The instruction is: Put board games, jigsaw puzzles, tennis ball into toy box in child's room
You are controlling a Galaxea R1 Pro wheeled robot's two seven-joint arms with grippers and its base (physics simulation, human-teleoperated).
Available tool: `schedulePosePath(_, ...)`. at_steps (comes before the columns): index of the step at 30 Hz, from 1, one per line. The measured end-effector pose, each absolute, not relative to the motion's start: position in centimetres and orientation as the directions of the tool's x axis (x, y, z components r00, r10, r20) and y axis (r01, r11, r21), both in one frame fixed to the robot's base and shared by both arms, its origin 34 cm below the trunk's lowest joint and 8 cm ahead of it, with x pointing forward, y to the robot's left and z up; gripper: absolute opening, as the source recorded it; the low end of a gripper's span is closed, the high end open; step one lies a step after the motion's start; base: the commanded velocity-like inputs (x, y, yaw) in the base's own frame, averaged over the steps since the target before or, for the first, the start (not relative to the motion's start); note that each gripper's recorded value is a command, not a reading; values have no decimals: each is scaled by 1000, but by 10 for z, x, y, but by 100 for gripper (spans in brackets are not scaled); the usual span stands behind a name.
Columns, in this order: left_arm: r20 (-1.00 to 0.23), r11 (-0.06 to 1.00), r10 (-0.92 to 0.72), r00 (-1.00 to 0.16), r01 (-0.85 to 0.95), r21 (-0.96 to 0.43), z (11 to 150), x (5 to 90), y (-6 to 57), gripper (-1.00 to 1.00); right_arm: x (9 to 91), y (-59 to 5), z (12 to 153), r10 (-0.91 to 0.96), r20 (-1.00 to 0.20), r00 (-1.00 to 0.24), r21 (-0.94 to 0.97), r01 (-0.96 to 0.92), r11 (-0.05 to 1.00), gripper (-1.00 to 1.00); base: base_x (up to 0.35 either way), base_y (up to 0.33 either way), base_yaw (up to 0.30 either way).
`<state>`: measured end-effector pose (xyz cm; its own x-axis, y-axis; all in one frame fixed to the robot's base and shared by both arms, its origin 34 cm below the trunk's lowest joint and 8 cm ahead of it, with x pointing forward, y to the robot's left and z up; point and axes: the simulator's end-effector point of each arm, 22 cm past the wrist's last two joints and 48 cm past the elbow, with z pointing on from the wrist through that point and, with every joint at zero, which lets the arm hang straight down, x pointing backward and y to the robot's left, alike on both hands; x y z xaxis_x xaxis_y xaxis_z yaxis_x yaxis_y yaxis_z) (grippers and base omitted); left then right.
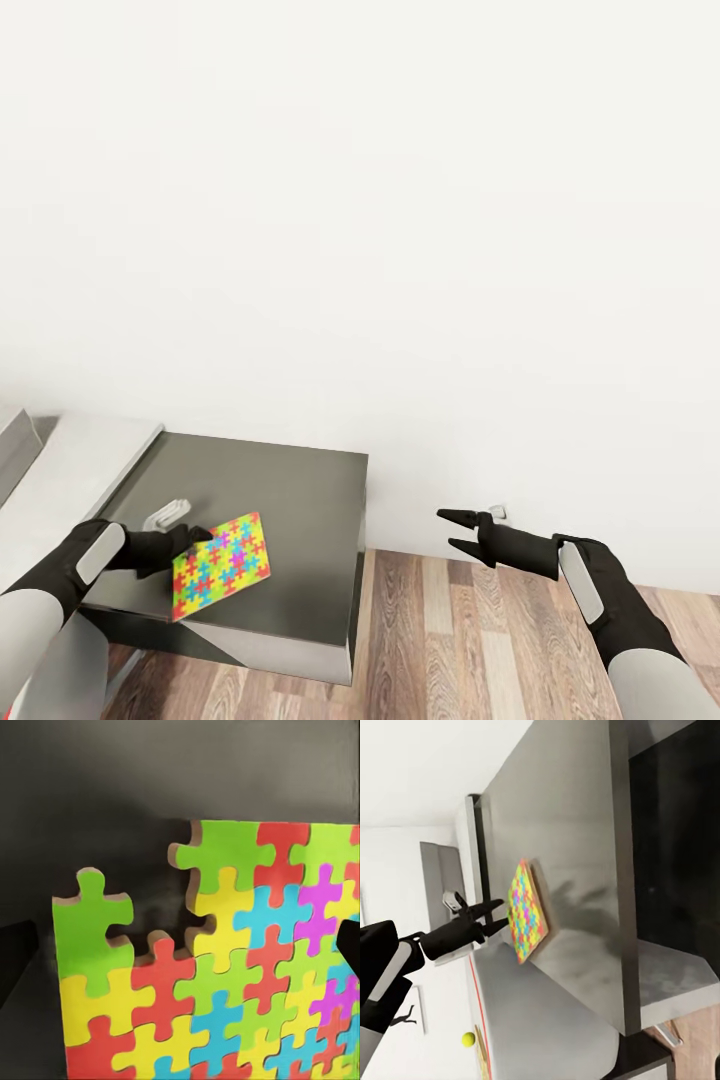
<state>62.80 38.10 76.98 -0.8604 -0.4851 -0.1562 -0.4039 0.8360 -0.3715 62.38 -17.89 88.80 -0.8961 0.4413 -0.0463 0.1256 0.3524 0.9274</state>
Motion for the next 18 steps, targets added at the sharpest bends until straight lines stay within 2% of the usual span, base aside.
schedulePosePath(18,-156,806,-480,-863,-364,-467,780,637,361,100,624,-177,889,437,-50,-898,928,120,352,100,0,0,0)
